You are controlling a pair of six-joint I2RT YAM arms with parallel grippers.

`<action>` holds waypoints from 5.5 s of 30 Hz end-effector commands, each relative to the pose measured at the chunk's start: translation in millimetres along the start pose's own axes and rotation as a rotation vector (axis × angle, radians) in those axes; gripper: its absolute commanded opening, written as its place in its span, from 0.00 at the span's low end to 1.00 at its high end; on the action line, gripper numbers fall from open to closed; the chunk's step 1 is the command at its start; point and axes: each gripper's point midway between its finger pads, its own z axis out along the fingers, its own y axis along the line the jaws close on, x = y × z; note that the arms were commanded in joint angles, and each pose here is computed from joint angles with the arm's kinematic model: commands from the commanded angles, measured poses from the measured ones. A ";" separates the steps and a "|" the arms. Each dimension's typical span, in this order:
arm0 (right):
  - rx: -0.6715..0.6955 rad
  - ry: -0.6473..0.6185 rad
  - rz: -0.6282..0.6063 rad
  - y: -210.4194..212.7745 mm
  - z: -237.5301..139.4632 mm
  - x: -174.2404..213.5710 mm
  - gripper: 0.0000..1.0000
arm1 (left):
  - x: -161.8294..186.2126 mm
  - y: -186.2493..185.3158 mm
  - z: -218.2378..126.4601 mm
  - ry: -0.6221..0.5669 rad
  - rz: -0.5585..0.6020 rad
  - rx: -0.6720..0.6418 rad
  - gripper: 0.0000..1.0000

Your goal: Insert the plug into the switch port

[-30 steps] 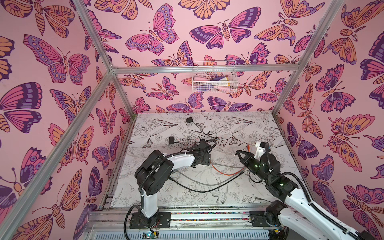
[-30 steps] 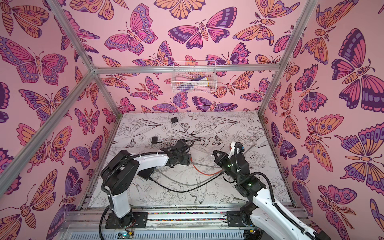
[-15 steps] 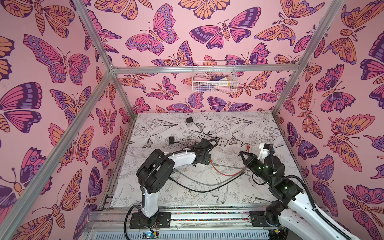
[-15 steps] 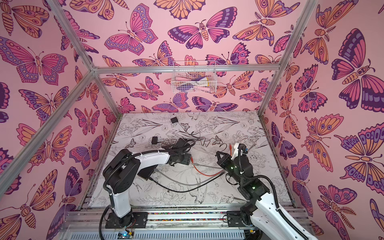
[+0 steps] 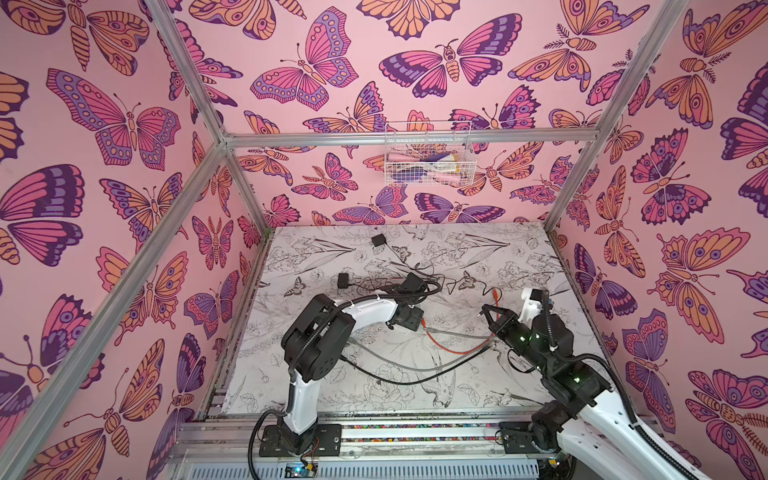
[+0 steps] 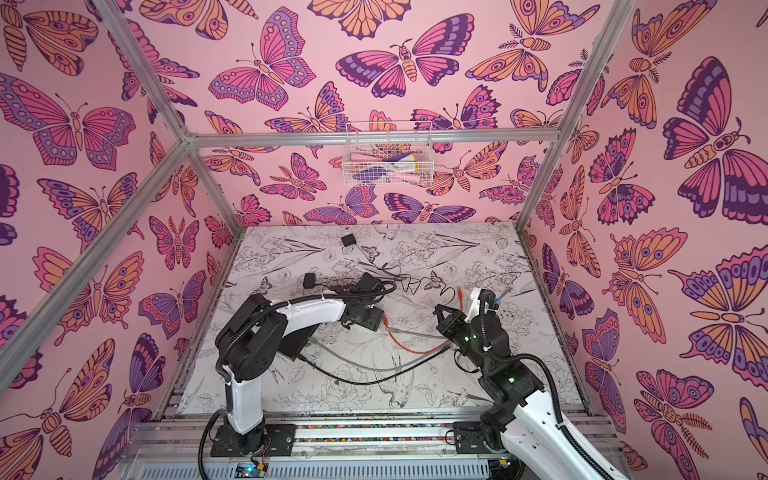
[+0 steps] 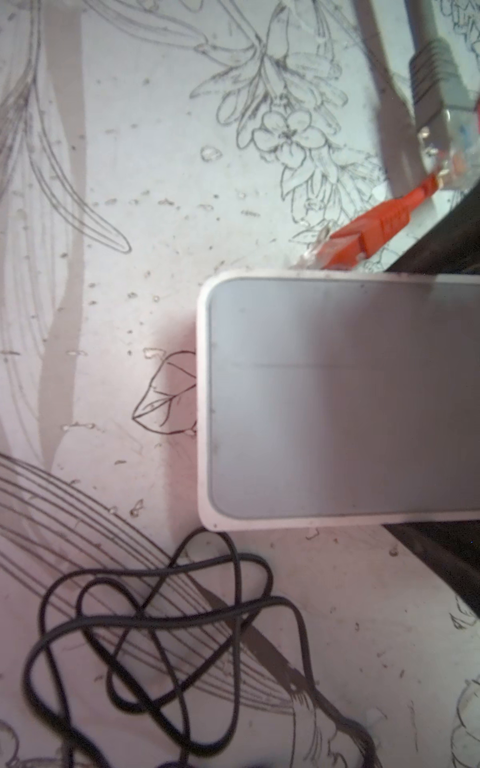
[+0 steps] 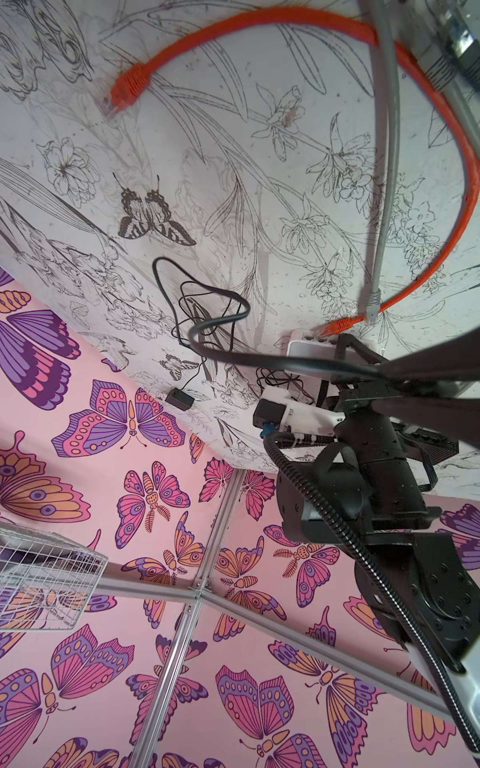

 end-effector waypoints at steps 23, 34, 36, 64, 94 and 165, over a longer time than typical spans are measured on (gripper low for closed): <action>-0.852 0.106 -0.403 186.2 -59.5 1.0 0.00 | 44.9 -56.0 -257.5 -1.044 0.410 0.578 0.00; -1.061 0.145 -0.627 225.6 -100.0 59.5 0.00 | 83.8 -83.3 -304.0 -1.186 0.549 0.867 0.00; -1.074 0.159 -0.637 227.5 -99.8 65.4 0.00 | 87.1 -85.1 -308.0 -1.189 0.556 0.886 0.00; -1.087 0.205 -0.768 239.8 -83.9 110.0 0.00 | 109.6 -89.4 -316.9 -1.207 0.588 0.938 0.00; -1.061 0.215 -0.791 233.9 -80.1 123.5 0.00 | 104.2 -86.3 -327.0 -1.204 0.543 0.933 0.00; -0.912 0.283 -0.906 201.6 -56.0 161.4 0.00 | 97.3 -68.9 -353.6 -1.355 0.471 0.866 0.00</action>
